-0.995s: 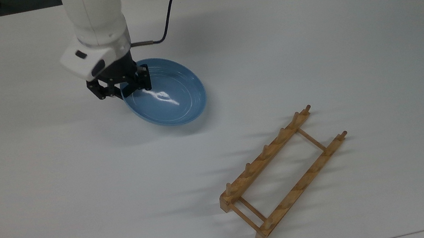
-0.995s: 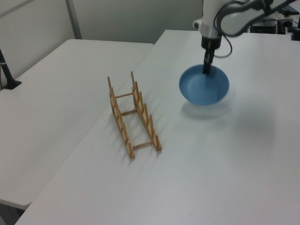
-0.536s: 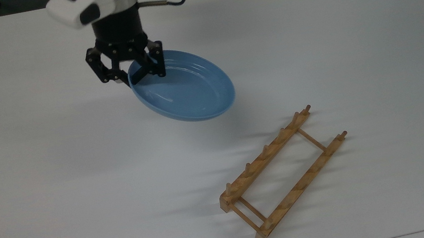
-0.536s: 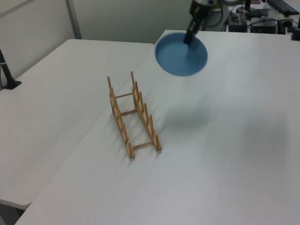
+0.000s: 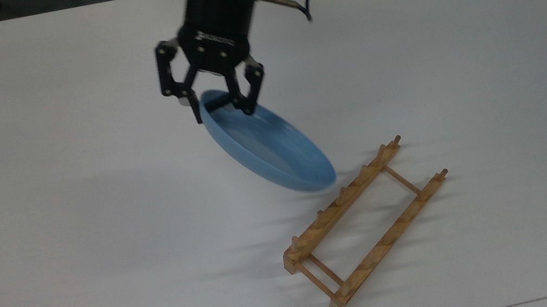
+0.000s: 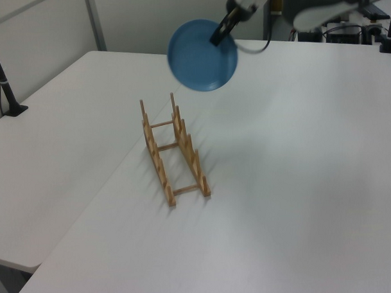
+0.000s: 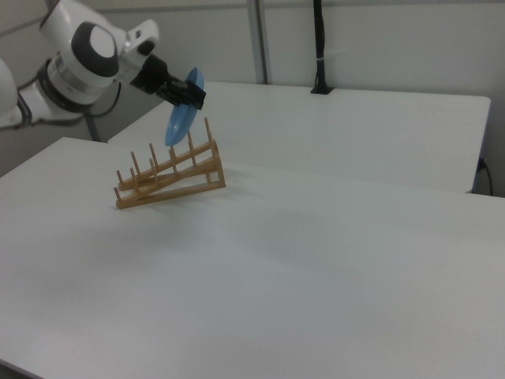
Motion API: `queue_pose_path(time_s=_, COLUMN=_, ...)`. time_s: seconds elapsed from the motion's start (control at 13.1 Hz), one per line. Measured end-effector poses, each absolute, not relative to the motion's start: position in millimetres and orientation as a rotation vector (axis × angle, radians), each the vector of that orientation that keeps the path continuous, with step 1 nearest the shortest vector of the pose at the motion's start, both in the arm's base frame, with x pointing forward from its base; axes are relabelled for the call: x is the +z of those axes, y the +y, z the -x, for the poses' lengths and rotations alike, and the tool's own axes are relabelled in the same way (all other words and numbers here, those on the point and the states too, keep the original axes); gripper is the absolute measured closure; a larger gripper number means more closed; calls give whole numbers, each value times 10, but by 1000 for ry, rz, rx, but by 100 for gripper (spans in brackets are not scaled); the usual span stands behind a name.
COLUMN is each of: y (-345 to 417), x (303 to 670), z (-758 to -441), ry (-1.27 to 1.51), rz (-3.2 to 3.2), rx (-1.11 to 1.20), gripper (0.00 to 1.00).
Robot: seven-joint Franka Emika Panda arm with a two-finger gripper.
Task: Place plate in plate rack
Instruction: 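Lift the plate on edge and carry it toward the wooden rack, then lower the upright plate between the rack's wooden pegs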
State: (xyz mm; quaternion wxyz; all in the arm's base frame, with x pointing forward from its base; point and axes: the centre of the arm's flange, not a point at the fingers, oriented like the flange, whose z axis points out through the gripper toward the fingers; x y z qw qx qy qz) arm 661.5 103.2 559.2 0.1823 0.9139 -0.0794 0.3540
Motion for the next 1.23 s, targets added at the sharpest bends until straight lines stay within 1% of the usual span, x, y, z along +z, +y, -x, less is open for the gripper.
queue_pose_path(time_s=0.08, y=1179, x=5438, z=-6651, ry=-239, rz=-2503, rx=1060, gripper=100)
queue_pose_path(time_s=0.23, y=1531, x=4990, z=-6733, ry=-256, rz=-2326, rx=1247, gripper=100)
queue_pose_path(time_s=0.46, y=1778, x=4652, z=-6771, ry=-273, rz=-2217, rx=1444, gripper=100)
queue_pose_path(time_s=0.61, y=1840, x=4639, z=-6772, ry=-298, rz=-2196, rx=1504, gripper=100)
queue_pose_path(time_s=1.23, y=1960, x=4764, z=-6757, ry=-296, rz=-2102, rx=1607, gripper=100)
